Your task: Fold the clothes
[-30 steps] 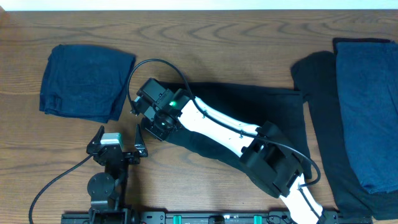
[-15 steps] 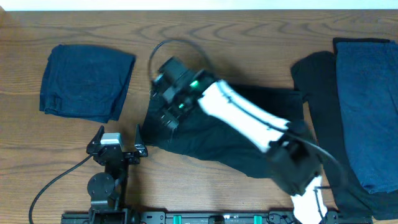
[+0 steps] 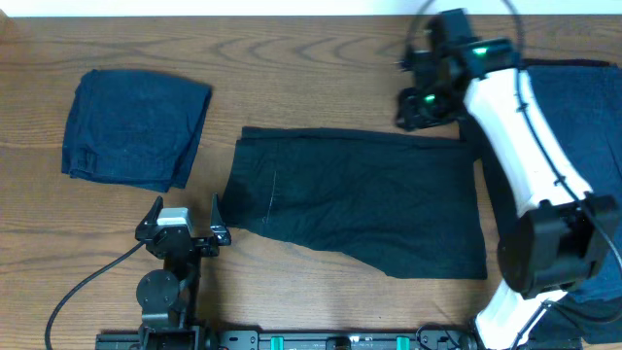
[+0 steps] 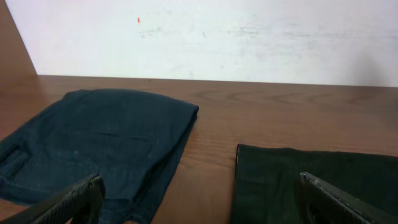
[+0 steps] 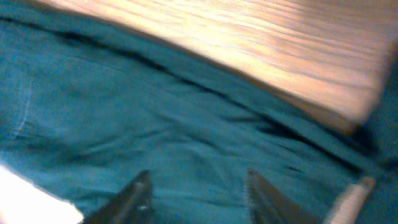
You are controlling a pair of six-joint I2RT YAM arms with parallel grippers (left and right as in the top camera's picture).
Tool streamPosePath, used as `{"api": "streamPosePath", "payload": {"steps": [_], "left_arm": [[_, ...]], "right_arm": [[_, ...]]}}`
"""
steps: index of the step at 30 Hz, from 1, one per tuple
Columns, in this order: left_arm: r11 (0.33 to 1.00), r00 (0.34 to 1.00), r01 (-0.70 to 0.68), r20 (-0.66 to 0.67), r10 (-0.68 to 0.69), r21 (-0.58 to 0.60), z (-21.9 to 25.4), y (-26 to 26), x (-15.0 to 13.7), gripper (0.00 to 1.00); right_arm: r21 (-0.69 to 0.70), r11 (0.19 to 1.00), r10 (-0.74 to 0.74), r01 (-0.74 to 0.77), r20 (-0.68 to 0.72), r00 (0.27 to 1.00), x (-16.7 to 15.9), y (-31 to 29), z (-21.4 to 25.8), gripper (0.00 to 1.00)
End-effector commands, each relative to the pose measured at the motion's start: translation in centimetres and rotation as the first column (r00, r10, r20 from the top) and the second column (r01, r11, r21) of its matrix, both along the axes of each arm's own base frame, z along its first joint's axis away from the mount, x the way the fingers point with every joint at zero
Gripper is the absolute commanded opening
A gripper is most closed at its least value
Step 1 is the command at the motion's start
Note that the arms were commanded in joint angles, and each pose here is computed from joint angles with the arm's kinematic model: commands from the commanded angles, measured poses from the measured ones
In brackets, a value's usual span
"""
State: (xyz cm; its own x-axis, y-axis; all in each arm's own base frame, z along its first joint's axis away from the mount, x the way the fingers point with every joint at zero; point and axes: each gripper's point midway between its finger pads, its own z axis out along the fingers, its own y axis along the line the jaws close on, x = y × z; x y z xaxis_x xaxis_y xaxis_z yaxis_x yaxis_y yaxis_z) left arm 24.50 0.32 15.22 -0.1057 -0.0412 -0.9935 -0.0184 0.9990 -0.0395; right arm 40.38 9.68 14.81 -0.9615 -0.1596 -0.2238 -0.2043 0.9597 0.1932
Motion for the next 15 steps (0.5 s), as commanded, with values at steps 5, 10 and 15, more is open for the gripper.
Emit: {"api": "streamPosePath", "payload": {"steps": [5, 10, 15], "left_arm": [[1.0, 0.999, -0.007, -0.046, 0.007, 0.007, -1.5, 0.1, -0.1, 0.98], [1.0, 0.999, -0.007, -0.046, 0.007, 0.007, -1.5, 0.1, -0.1, 0.98], [1.0, 0.999, -0.007, -0.046, 0.007, 0.007, -1.5, 0.1, -0.1, 0.98]], "right_arm": [[-0.014, 0.969, -0.247, 0.247, -0.08, 0.966, -0.4, -9.4, -4.8, 0.01], [-0.009, 0.937, -0.349, 0.349, -0.066, 0.935, -0.7, -13.2, -8.4, 0.01], [0.007, 0.904, -0.427, 0.428, -0.044, 0.903, -0.9, -14.7, -11.0, 0.01]]}}
